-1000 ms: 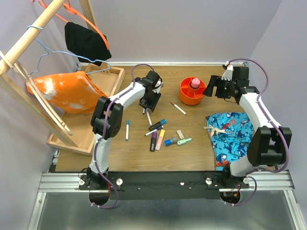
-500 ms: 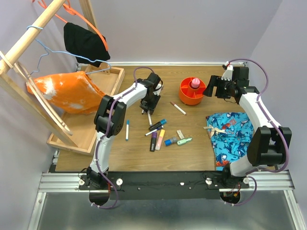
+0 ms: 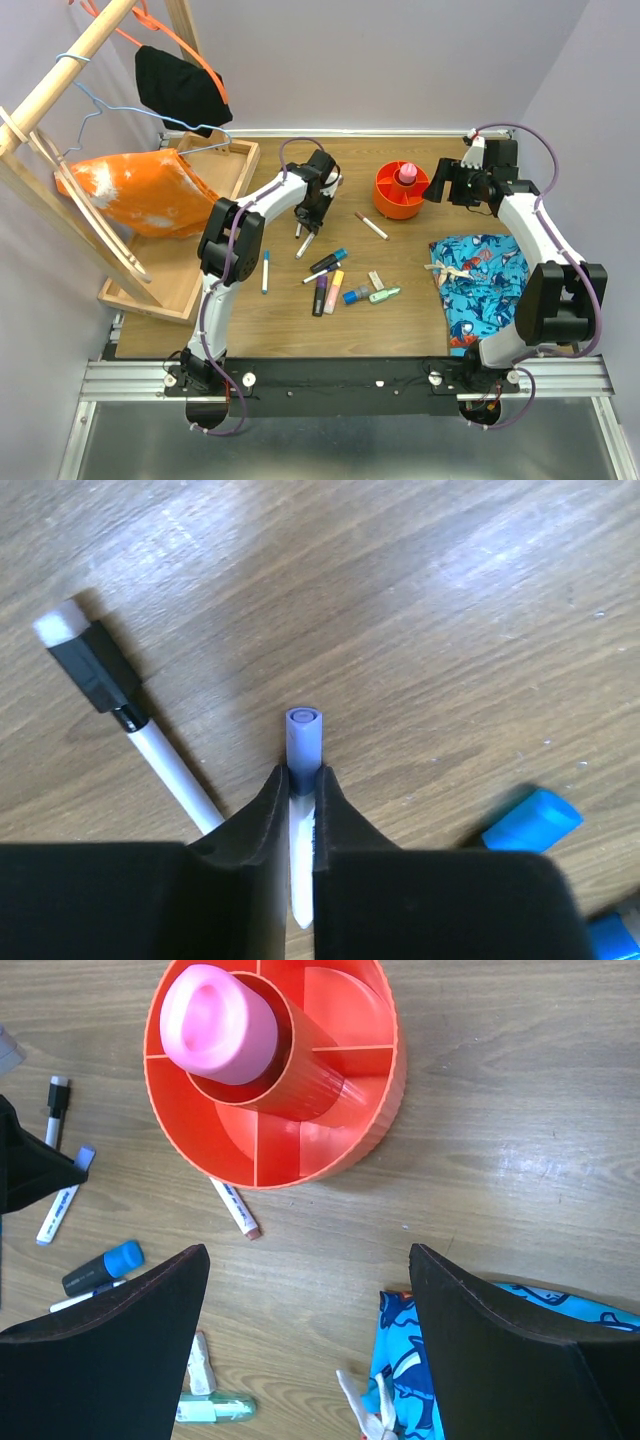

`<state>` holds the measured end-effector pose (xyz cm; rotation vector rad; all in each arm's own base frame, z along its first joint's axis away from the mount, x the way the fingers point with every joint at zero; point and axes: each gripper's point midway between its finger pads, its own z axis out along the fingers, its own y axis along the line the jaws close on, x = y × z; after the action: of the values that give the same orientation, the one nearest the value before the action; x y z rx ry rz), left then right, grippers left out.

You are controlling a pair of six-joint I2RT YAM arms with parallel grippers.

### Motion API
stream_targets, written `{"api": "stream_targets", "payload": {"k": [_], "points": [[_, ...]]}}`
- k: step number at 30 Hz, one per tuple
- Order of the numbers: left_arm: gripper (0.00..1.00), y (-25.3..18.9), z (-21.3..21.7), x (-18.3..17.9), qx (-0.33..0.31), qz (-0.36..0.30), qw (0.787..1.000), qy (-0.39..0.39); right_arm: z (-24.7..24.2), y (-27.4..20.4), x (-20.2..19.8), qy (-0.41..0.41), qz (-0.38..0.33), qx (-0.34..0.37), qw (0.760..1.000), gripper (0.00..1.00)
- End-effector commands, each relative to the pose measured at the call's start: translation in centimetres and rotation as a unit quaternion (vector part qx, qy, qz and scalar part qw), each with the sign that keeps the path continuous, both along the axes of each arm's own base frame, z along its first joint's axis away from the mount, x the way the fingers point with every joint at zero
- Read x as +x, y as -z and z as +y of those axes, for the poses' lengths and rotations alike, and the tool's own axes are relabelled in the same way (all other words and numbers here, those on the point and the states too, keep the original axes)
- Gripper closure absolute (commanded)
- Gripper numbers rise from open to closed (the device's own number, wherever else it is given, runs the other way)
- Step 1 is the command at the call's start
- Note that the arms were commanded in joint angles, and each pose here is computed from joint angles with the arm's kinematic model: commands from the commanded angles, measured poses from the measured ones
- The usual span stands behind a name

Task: Sort the stationery into containers
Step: Pick up the pen from the center of the board, then place the pen in the storage box.

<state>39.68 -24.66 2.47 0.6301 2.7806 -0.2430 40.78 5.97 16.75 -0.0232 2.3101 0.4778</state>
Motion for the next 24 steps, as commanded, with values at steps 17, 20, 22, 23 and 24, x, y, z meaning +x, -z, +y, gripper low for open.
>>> {"api": "stream_targets", "payload": {"k": [17,20,22,23,24], "points": [[1.0,-22.4,-14.0,4.7,-0.369,-0.235,0.869,0.233,-0.8,-2.0,0.4,-0.016,-0.039,-0.044,0.998,0.12],[1.0,-26.3,-16.1,5.7,-0.43,-0.337,0.786,0.288,-0.7,-2.7,0.3,-0.026,-0.061,-0.05,0.997,0.12],[1.0,-27.0,-17.1,6.2,-0.455,-0.396,0.734,0.313,-0.7,-3.2,0.5,-0.03,-0.083,-0.053,0.995,0.12],[1.0,-26.7,-17.5,6.6,-0.459,-0.398,0.732,0.309,-0.7,-3.3,0.4,-0.038,-0.09,-0.06,0.993,0.12],[1.0,-28.8,-18.0,7.2,-0.462,-0.416,0.718,0.313,-0.7,-3.4,0.4,-0.037,-0.093,-0.061,0.993,0.11]]}}
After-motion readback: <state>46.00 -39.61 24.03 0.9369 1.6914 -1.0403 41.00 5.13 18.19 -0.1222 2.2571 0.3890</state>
